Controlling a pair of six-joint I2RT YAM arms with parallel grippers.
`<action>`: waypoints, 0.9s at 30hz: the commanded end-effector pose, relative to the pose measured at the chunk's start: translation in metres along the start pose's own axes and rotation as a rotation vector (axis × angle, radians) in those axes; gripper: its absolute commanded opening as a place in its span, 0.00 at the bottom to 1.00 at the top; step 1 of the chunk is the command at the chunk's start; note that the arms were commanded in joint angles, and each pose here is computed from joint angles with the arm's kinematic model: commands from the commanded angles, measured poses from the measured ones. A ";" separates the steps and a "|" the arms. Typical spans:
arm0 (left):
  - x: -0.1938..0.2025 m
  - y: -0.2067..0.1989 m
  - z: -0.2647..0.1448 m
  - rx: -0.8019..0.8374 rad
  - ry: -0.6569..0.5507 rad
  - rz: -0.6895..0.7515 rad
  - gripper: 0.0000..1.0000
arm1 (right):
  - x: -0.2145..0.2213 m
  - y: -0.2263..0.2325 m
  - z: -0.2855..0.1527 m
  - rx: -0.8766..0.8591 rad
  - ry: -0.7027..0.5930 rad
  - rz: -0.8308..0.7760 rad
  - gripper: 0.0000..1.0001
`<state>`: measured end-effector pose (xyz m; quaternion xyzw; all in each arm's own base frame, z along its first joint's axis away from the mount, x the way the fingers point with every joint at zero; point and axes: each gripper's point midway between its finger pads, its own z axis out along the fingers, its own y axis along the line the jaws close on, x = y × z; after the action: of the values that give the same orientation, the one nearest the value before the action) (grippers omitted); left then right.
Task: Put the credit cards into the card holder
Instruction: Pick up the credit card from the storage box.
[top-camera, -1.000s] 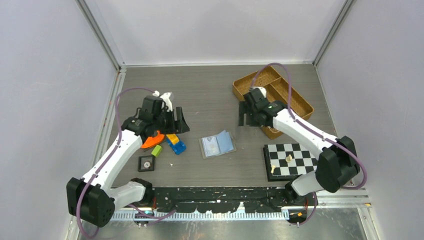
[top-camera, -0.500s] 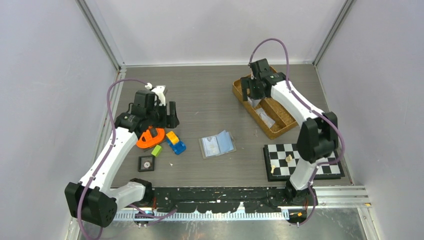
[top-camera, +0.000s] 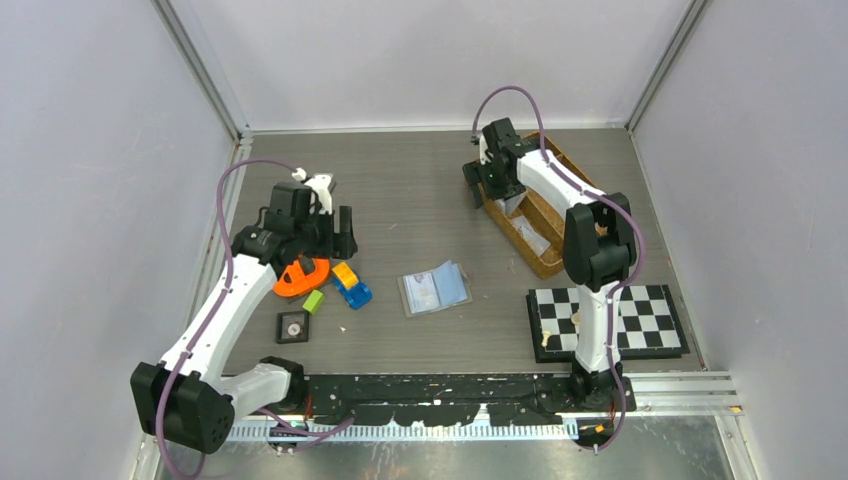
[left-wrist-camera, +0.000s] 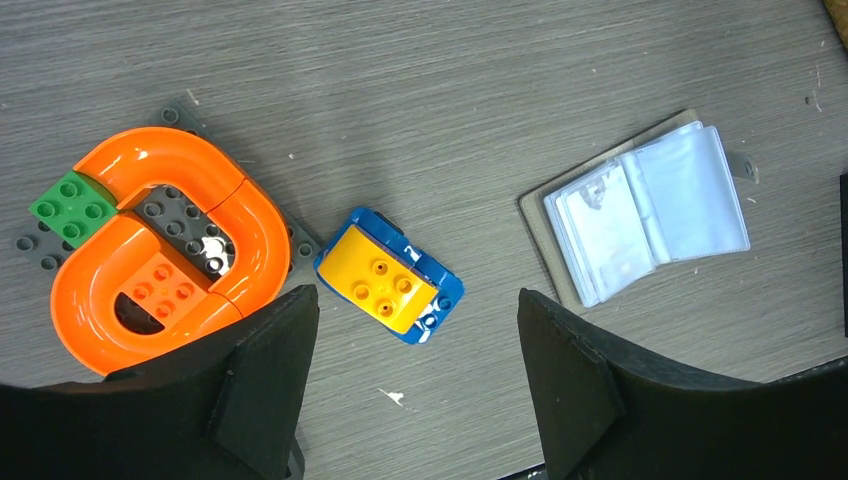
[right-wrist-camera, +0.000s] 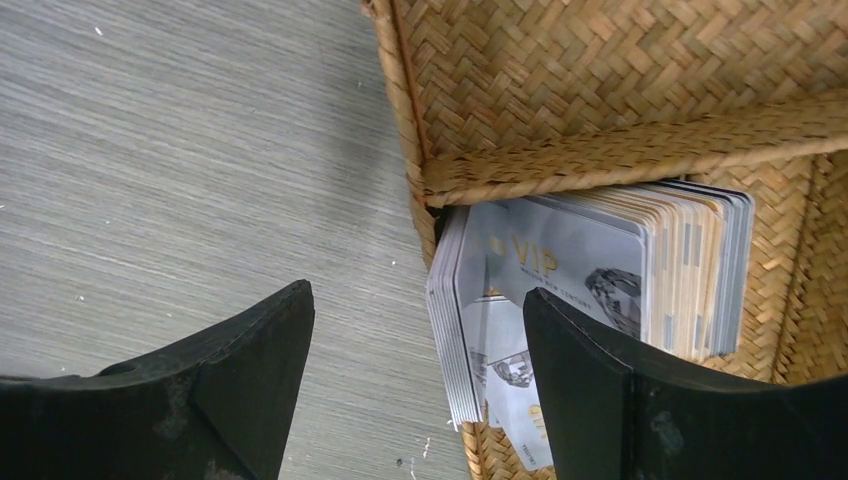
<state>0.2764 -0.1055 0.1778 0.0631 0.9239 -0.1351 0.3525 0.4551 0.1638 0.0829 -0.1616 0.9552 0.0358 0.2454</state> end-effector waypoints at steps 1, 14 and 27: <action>-0.004 0.003 0.002 -0.008 -0.018 0.015 0.75 | -0.016 0.012 -0.011 -0.083 -0.043 -0.044 0.80; -0.001 0.004 0.002 -0.012 -0.013 0.016 0.75 | -0.014 0.024 -0.025 -0.162 -0.027 -0.048 0.67; 0.001 0.004 0.004 -0.013 -0.007 0.015 0.75 | -0.020 0.030 -0.044 -0.194 -0.054 -0.045 0.60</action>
<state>0.2739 -0.1046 0.1716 0.0628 0.9268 -0.1330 0.3455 0.4394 0.1798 0.0847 -0.1952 0.9522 0.0983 0.2134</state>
